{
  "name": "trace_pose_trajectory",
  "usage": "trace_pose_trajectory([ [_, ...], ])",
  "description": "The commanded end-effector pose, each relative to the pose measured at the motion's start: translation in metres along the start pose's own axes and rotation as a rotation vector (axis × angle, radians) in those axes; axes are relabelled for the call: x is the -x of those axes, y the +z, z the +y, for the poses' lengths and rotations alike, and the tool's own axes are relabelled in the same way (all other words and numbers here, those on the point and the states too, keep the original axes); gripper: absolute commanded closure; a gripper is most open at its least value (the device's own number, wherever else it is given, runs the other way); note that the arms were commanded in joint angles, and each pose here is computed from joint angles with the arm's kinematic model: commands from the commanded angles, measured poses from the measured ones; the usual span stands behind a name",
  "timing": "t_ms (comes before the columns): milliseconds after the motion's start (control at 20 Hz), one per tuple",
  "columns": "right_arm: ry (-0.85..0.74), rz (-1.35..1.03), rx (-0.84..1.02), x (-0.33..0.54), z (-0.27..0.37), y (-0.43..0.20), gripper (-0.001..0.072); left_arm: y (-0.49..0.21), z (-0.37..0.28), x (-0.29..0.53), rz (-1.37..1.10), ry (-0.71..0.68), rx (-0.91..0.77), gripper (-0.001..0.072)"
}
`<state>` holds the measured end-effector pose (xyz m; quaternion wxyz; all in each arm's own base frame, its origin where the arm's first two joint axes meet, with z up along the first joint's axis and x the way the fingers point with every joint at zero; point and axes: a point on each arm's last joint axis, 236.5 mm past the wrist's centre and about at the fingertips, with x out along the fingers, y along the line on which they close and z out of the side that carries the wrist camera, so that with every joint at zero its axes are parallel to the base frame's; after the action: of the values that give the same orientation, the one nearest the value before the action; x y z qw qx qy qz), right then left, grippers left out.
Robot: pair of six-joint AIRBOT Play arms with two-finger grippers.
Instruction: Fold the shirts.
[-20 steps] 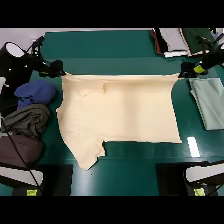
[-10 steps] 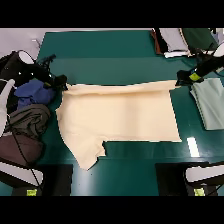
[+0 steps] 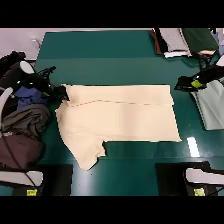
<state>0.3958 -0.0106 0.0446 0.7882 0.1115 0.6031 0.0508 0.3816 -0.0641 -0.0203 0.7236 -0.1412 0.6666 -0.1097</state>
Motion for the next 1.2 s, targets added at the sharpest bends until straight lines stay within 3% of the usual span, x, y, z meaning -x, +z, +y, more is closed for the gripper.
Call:
trace_pose_trajectory([
  [0,0.002,-0.052,0.036,0.039,0.017,-0.010,0.0278,-0.062,0.020,0.011,0.008,0.099,0.019,0.0227],
  [250,0.007,-0.193,0.102,0.075,0.042,-0.001,0.0279,-0.180,0.027,-0.017,0.101,0.086,0.131,0.0226],
  [350,0.012,-0.202,0.120,0.077,0.049,-0.001,0.0280,-0.205,0.015,-0.027,0.122,0.020,0.165,0.0226],
  [700,0.014,-0.171,0.120,0.075,0.049,-0.008,0.0280,-0.219,-0.012,-0.061,0.099,-0.149,0.264,0.0226],
  [900,0.015,-0.153,0.119,0.074,0.049,-0.012,0.0280,-0.207,-0.038,-0.068,0.040,-0.204,0.206,0.0229],
  [950,0.012,-0.132,0.114,0.074,0.046,-0.017,0.0280,-0.208,-0.044,-0.069,0.040,-0.208,0.191,0.0272],
  [1000,0.009,-0.110,0.104,0.073,0.041,-0.022,0.0280,-0.209,-0.046,-0.069,0.042,-0.209,0.178,0.0518],
  [1050,0.004,-0.093,0.087,0.070,0.034,-0.029,0.0280,-0.208,-0.048,-0.067,0.044,-0.213,0.174,0.0652],
  [1150,-0.012,-0.039,0.019,0.057,0.008,-0.056,0.0280,-0.205,-0.051,-0.058,0.051,-0.208,0.136,0.0682],
])
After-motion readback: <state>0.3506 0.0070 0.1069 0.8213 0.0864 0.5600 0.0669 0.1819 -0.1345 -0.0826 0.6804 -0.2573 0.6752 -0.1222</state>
